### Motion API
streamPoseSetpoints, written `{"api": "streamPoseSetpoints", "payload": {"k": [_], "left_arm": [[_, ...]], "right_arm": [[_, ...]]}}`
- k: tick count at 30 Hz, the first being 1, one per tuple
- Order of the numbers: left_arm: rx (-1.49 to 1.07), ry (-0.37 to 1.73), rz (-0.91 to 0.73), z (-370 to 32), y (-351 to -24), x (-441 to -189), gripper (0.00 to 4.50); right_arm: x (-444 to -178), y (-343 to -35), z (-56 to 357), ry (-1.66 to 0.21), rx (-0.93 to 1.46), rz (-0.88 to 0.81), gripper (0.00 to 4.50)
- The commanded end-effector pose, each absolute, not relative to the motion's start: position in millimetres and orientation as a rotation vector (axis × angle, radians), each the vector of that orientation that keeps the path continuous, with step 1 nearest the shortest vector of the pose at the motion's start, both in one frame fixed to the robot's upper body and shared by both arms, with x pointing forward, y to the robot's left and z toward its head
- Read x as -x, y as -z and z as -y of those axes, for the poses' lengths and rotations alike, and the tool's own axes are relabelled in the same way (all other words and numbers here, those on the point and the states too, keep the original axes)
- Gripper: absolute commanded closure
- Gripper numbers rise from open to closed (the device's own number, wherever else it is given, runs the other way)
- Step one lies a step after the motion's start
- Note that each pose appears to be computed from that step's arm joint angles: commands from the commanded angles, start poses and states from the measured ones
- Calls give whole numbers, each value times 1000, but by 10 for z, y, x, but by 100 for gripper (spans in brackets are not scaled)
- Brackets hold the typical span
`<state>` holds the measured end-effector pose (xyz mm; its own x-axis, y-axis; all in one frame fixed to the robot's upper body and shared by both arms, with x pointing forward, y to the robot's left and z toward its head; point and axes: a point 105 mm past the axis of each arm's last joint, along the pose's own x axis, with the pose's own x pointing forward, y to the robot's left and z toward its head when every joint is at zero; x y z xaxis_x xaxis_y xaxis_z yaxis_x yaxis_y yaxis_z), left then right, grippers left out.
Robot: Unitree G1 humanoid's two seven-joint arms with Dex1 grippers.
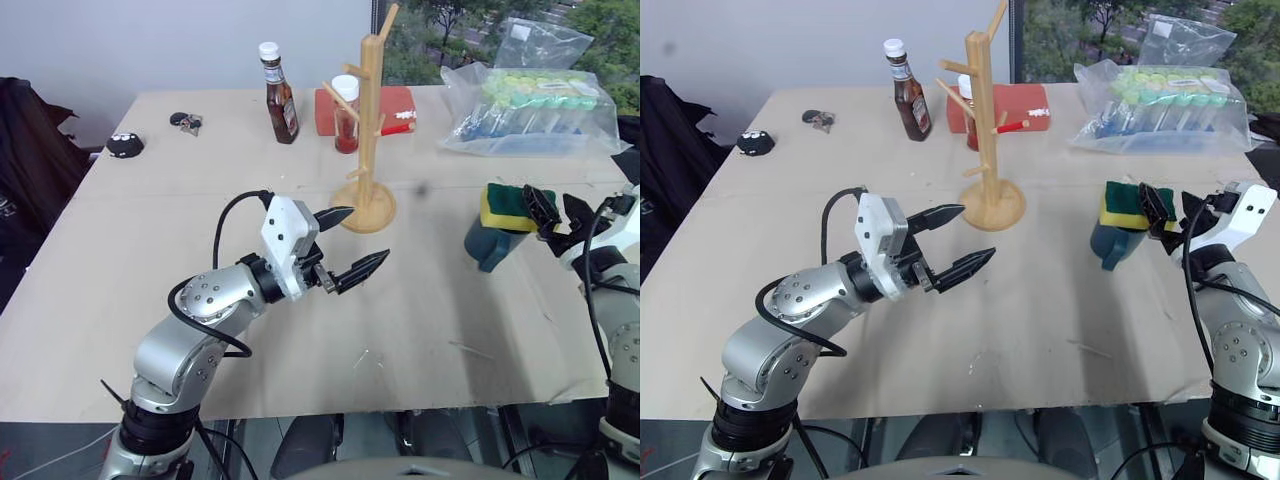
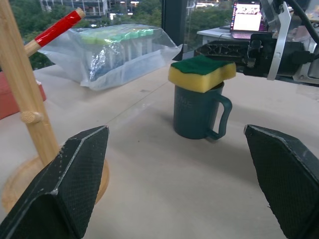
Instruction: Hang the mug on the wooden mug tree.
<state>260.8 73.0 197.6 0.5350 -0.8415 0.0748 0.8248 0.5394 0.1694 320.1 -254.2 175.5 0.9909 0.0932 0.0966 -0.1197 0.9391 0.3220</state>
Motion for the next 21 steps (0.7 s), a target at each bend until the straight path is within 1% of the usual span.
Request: {"api": "streamPoseSetpoints", "payload": {"k": [1, 5, 11, 14, 16, 17, 18, 20, 21], "left_arm": [[-96, 1038, 219, -679, -2094, -2540, 0], [-27, 1136, 254, -659, -2171, -2396, 0], [-8, 1198, 278, -616, -2214, -2343, 0], [-10, 1210, 279, -610, -2207, -2342, 0], [-13, 1212, 278, -610, -2200, -2349, 0], [-14, 1213, 278, -609, -2199, -2350, 0], [-16, 1214, 278, -605, -2197, -2354, 0], [-20, 1213, 278, -600, -2196, -2359, 0], [-21, 1212, 279, -600, -2196, -2360, 0]], "right_arm": [[-3215, -1847, 2562, -113, -327, 97, 4], [-3208, -1870, 2560, -122, -333, 100, 4], [-3194, -1890, 2579, -115, -336, 108, 4], [-3187, -1889, 2571, -117, -338, 107, 86], [-3189, -1888, 2567, -119, -338, 106, 178], [-3188, -1889, 2565, -119, -338, 106, 267], [-3187, -1890, 2565, -120, -338, 107, 286], [-3183, -1898, 2568, -119, -337, 110, 375], [-3182, -1907, 2569, -118, -337, 114, 396]]}}
